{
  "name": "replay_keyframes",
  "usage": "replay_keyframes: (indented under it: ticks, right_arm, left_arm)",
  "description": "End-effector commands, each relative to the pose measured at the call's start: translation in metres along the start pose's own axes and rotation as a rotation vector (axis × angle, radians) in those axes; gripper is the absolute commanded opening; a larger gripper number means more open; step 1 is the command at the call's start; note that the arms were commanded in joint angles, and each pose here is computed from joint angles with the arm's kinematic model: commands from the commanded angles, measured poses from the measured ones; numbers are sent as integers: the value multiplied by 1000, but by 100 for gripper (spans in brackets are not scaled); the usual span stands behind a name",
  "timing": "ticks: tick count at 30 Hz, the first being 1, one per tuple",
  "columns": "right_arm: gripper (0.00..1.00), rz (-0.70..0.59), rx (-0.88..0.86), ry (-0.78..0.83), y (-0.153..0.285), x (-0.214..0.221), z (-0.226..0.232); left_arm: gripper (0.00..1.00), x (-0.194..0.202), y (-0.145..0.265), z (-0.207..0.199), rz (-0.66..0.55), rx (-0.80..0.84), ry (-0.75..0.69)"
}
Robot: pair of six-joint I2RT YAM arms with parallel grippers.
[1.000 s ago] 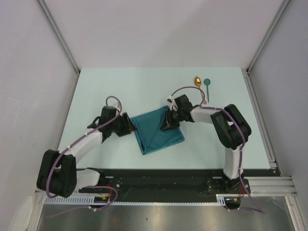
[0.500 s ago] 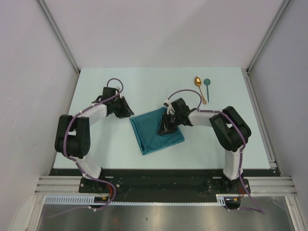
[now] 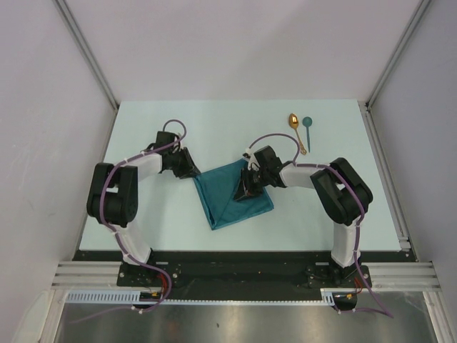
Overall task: Fold the napkin into a case and place the utensils inside
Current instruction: Smooth out the upper triangle-folded napkin at the center of the board.
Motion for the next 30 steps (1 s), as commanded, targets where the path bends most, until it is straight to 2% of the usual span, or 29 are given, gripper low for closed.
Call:
replay_keyframes:
  ticks: [1,6,12,20,30]
  right_arm:
    - [28,-44,-33,35,7,-7,12]
    - [28,-38,-39,35,4,-6,12]
    - [28,-33,-47,47,3,-6,17]
    - [28,-18,-91,87,-3,-7,34]
    - [29,-4,-194,124,-16,0,71]
  left_arm:
    - [29,-13,-1,-16,-34,70,-51]
    - [24,-13,-8,-13,-28,63,-47]
    - [1,-11,-4,-12,-36,54,-46]
    - [0,-9,15,-14,-41,9,-63]
    - [0,-11,18,-8,-50,-14,-65]
Point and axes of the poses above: each gripper's point midway between its finger pads, its own y axis back along the fingers, its own z axis along the line the jaws close on, x = y × z, the point moved 9 cm from there along y, back along the fingers, and after that the axes turned 10 degrees about y, right-handed, at the moved point
